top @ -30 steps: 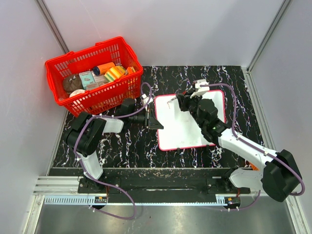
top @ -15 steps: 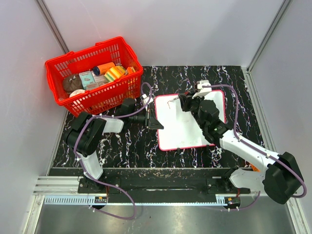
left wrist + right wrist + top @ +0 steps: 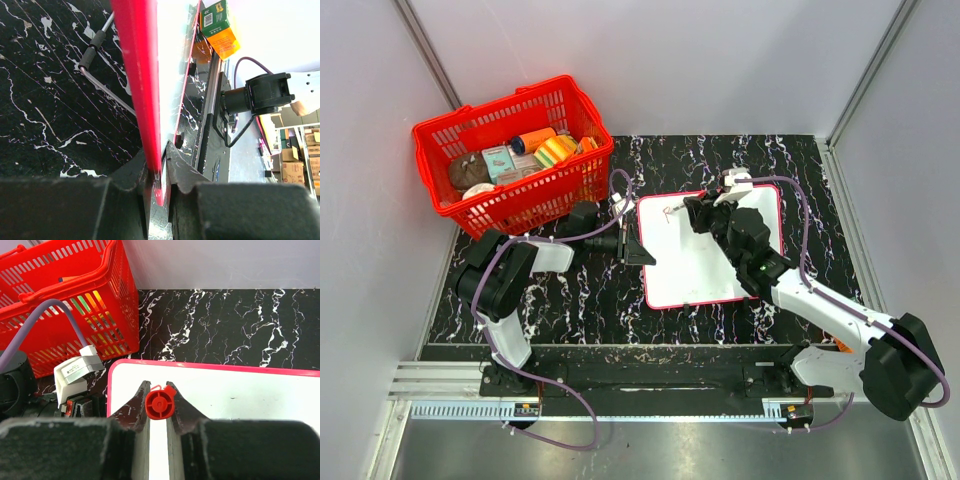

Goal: Write a sentence on the whiteboard
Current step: Write on the whiteboard with the whiteboard.

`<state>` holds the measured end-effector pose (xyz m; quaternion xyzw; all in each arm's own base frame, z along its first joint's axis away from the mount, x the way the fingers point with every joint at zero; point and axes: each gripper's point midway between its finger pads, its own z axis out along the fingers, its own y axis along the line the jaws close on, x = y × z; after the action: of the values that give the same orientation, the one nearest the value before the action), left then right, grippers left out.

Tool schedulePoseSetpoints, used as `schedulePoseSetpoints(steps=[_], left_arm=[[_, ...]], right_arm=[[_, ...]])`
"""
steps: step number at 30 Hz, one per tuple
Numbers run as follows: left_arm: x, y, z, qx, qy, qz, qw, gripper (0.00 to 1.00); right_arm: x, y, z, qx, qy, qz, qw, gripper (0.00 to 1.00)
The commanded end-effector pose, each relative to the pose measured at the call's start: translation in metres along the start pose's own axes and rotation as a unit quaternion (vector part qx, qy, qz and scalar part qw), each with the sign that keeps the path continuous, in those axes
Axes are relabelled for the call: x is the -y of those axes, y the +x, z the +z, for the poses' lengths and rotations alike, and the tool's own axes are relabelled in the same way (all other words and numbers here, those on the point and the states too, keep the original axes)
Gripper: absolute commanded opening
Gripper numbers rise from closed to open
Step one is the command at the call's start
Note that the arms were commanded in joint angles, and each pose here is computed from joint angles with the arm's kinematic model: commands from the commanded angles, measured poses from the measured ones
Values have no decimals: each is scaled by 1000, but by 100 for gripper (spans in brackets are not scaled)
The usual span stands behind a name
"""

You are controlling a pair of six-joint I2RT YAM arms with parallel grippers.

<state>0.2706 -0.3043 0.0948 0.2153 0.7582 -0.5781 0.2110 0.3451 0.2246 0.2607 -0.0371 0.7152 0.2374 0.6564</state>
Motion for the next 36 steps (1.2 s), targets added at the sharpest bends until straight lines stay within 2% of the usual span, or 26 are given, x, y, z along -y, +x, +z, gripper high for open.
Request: schedulePoseSetpoints(steps=[1,26,36], left_arm=[[0,1,9,-7,1,42,999,0],[0,2,10,-10,-1,44,999,0],[-1,3,10,-12,-3,42,999,0]], right_arm=[[-4,6,-4,-11,-12,5,1000,0],[16,15,-21,-19,24,-1,1000,0],[1,-27,-27,32,-1,19,999,0]])
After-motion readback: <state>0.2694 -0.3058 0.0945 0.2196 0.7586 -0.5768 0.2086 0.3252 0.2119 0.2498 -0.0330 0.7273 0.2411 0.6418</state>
